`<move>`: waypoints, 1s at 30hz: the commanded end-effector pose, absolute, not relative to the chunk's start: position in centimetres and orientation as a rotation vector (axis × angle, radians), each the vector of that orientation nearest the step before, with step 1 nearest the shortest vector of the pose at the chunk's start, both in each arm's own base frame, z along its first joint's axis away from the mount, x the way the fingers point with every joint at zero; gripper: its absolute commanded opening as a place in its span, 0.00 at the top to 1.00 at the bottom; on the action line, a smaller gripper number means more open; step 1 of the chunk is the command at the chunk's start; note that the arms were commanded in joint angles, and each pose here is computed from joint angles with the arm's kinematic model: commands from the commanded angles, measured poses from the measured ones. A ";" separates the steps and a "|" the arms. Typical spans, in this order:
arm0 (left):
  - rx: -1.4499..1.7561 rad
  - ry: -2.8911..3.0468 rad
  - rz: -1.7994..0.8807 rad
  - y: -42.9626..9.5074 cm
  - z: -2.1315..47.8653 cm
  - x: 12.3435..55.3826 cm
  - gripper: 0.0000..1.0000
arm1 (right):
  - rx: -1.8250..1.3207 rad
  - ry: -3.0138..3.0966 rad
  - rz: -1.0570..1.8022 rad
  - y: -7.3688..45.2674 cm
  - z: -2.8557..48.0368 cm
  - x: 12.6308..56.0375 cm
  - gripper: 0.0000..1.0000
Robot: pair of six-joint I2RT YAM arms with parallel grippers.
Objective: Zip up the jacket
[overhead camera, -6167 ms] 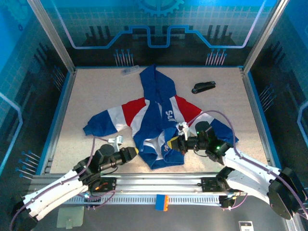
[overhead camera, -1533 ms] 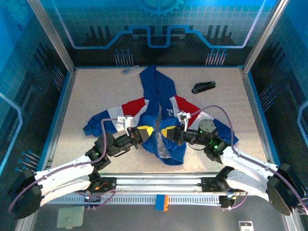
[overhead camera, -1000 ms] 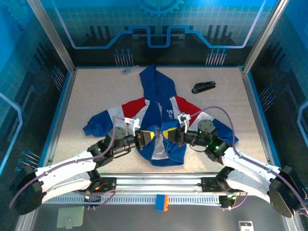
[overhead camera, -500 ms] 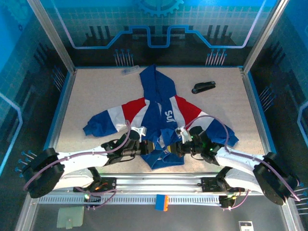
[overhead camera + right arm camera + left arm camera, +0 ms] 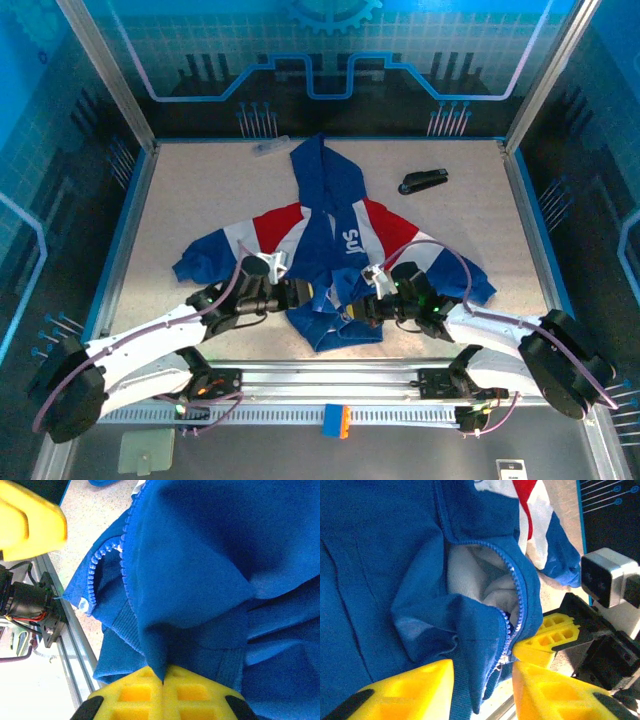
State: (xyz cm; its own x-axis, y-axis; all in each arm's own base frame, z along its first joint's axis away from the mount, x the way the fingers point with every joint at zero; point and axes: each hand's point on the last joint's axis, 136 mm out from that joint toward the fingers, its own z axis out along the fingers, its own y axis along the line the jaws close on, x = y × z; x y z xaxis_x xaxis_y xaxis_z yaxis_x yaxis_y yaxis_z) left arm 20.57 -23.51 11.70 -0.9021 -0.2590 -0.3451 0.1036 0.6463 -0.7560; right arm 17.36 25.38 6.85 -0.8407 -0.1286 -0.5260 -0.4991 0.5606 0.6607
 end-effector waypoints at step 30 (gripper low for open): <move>0.189 2.761 -1.175 -26.2 10.0 18.5 0.68 | -0.556 2.324 1.251 27.3 8.9 18.2 1.00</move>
